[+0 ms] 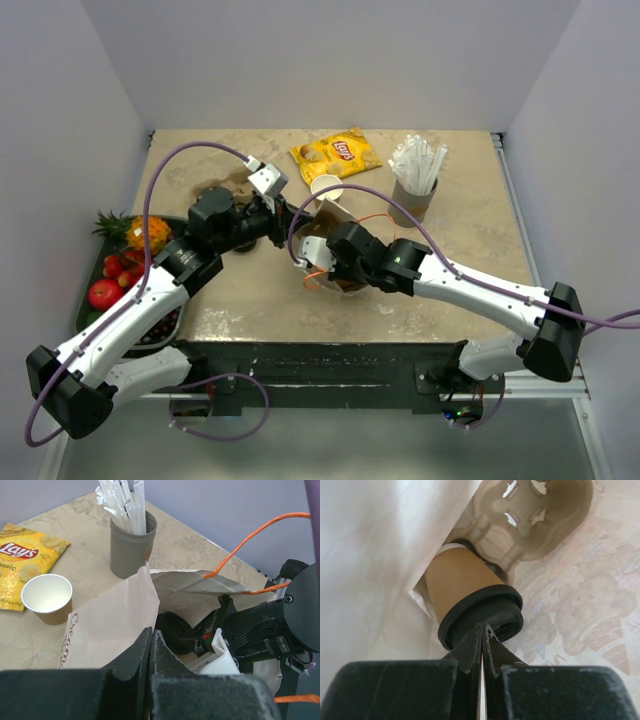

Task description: Pack the takeout coffee

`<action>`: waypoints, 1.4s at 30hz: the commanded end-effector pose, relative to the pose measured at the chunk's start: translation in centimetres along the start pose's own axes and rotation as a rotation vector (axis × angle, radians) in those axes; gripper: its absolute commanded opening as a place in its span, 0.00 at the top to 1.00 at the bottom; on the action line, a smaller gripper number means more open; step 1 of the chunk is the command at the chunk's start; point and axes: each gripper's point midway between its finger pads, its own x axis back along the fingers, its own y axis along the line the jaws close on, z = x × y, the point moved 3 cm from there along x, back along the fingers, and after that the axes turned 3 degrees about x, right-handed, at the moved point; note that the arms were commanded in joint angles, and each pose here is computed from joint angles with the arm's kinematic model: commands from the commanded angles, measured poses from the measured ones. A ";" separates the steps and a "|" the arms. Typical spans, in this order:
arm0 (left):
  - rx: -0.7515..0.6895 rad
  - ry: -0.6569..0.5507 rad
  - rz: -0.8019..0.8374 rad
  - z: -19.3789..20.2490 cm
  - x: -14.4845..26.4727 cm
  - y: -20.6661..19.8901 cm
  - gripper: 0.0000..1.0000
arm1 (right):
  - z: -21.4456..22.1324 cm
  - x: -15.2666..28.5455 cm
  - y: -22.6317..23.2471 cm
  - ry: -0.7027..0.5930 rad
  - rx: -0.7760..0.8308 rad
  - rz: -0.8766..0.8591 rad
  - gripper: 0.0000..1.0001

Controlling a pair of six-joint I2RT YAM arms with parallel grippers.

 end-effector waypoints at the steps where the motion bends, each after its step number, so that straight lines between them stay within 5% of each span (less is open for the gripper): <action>1: -0.019 -0.024 0.028 -0.8 -0.3 -0.5 1.00 | 0.2 -0.5 1.3 -0.004 0.024 -0.060 1.00; 12: -0.034 -0.029 0.064 -1.2 -0.8 -1.0 1.00 | -2.1 -3.5 3.0 -0.035 0.031 -0.170 1.00; 29: -0.060 -0.073 0.089 -2.1 -0.3 -1.5 1.00 | 2.2 -7.6 7.5 0.118 0.032 -0.253 1.00; 38: -0.086 -0.085 0.098 -2.4 0.3 -1.9 1.00 | -2.3 -2.0 2.5 -0.042 0.005 -0.151 1.00; 42: -0.080 -0.091 0.114 -2.2 0.7 -2.2 1.00 | -4.5 2.0 2.4 -0.218 -0.020 -0.227 0.90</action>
